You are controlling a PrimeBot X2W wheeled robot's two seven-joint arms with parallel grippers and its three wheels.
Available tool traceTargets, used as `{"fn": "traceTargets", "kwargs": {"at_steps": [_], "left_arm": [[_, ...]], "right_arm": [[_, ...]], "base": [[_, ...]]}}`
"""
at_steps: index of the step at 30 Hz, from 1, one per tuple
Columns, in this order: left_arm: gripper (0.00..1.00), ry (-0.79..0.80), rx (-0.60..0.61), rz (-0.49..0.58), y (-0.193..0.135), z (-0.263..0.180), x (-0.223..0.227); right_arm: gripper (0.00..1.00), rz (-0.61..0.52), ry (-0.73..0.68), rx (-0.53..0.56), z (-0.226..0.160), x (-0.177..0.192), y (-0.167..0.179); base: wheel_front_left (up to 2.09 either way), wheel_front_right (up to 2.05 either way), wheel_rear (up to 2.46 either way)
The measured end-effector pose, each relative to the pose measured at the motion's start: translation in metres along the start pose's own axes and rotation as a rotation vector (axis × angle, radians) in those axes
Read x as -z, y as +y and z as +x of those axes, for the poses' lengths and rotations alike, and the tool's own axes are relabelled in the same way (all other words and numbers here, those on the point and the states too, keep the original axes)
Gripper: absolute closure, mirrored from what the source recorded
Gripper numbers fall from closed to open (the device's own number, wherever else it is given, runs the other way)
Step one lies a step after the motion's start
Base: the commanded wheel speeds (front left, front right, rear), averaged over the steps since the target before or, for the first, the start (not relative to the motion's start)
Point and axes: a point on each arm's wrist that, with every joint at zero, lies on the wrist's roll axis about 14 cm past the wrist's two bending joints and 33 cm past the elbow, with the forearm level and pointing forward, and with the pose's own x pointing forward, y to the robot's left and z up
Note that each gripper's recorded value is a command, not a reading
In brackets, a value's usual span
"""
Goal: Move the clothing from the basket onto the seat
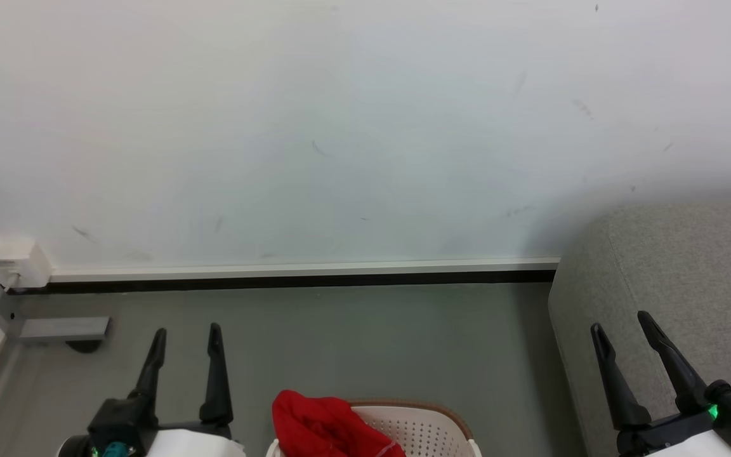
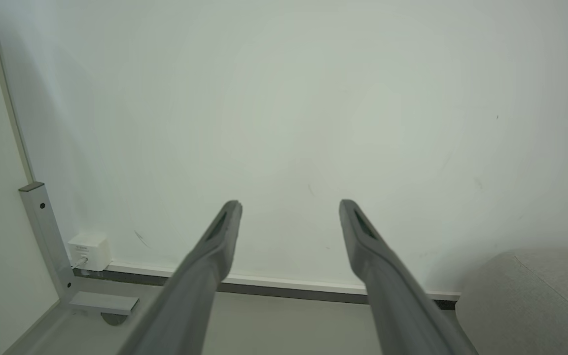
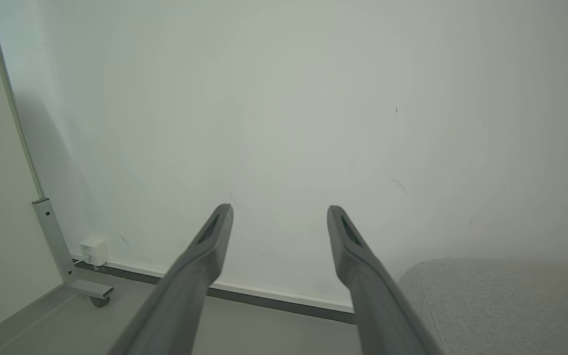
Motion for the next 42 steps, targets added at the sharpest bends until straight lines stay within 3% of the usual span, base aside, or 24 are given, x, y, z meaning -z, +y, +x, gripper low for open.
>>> {"fn": "traceTargets", "kwargs": {"at_steps": [9, 42], "left_arm": [[0.00, -0.028, 0.010, 0.054, -0.002, -0.001, -0.005], [0.00, 0.004, 0.032, 0.047, -0.007, 0.000, 0.006]], "right_arm": [[0.00, -0.052, -0.010, -0.030, 0.000, -0.002, 0.006], [0.00, -0.040, 0.001, -0.004, -0.002, 0.001, -0.001]], "base": [[0.00, 0.00, 0.00], [0.00, 0.00, 0.00]]}}
